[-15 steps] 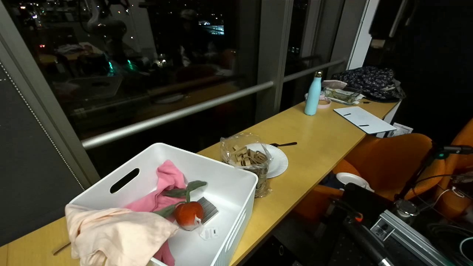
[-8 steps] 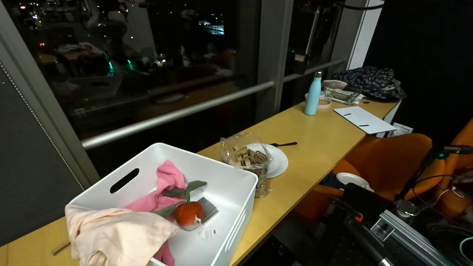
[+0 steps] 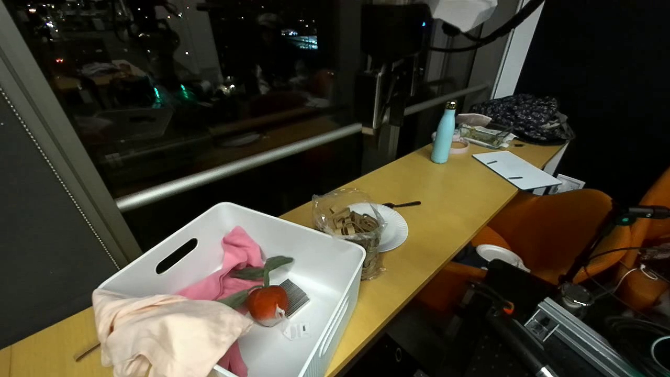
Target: Put some rubber bands on the white plate
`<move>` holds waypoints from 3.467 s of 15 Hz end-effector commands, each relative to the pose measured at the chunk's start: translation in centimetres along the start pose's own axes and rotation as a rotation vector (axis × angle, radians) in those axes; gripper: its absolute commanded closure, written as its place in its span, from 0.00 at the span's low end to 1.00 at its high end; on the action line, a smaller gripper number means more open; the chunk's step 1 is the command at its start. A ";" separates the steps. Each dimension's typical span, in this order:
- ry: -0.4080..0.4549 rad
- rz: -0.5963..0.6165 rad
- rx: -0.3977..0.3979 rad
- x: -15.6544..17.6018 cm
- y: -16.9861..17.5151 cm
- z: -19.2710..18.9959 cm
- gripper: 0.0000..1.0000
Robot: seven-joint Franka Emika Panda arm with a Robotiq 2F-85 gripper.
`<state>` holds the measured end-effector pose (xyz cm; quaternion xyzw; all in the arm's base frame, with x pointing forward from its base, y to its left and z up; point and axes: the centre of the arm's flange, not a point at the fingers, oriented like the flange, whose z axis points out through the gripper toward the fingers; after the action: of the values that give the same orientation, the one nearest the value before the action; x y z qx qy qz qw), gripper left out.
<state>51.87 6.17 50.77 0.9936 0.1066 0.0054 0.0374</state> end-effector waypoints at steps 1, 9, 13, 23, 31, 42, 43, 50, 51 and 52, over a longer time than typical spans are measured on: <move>0.015 0.033 -0.003 2.4 0.3 2.1 0.00; -0.020 0.024 0.012 2.8 1.6 5.7 0.00; -0.013 0.026 0.024 3.0 1.8 4.8 0.25; 0.055 0.053 0.046 5.6 2.8 7.5 0.95; 0.073 0.021 0.062 8.6 0.3 11.1 1.00; -0.001 0.066 0.106 6.5 0.8 19.6 1.00; -0.005 0.074 0.103 6.6 0.9 20.4 1.00; 0.054 0.179 0.074 7.2 2.5 21.3 0.60; 0.056 0.192 0.074 6.9 2.6 21.4 0.53; 0.057 0.203 0.076 6.6 2.8 21.5 0.45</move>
<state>59.82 3.91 29.46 0.9994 0.0266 0.0202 -0.0048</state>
